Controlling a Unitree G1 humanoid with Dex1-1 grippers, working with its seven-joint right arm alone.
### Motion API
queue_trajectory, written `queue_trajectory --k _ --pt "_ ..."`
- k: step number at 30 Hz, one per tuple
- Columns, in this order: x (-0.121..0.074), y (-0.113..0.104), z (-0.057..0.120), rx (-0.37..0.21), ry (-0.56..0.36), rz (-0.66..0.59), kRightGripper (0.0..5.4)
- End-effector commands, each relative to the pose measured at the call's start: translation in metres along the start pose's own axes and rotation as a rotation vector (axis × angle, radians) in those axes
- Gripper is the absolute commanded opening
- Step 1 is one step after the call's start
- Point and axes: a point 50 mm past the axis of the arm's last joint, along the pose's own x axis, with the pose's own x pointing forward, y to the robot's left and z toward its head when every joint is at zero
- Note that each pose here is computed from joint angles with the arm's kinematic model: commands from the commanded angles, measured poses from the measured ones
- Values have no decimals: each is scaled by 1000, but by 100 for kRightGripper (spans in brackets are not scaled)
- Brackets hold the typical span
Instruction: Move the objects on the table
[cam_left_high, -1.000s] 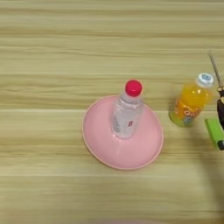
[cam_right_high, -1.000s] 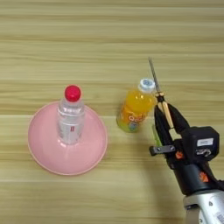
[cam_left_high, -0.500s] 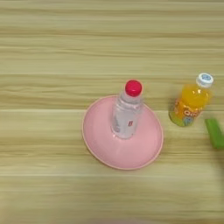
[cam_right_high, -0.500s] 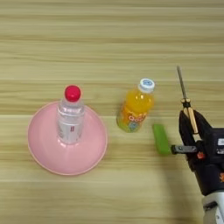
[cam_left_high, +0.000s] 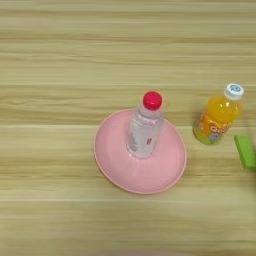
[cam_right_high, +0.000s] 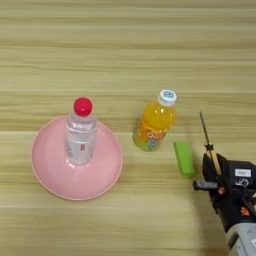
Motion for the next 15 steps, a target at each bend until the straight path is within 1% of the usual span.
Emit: queue_trajectory --k 1,6,10,15 --pt "7 -7 2 -53 -10 -18 92" --pt "10 -11 -15 -58 56 -17 92" --pt "11 -12 -20 -55 73 -19 92" --pt "11 -14 -24 -37 110 -30 92"
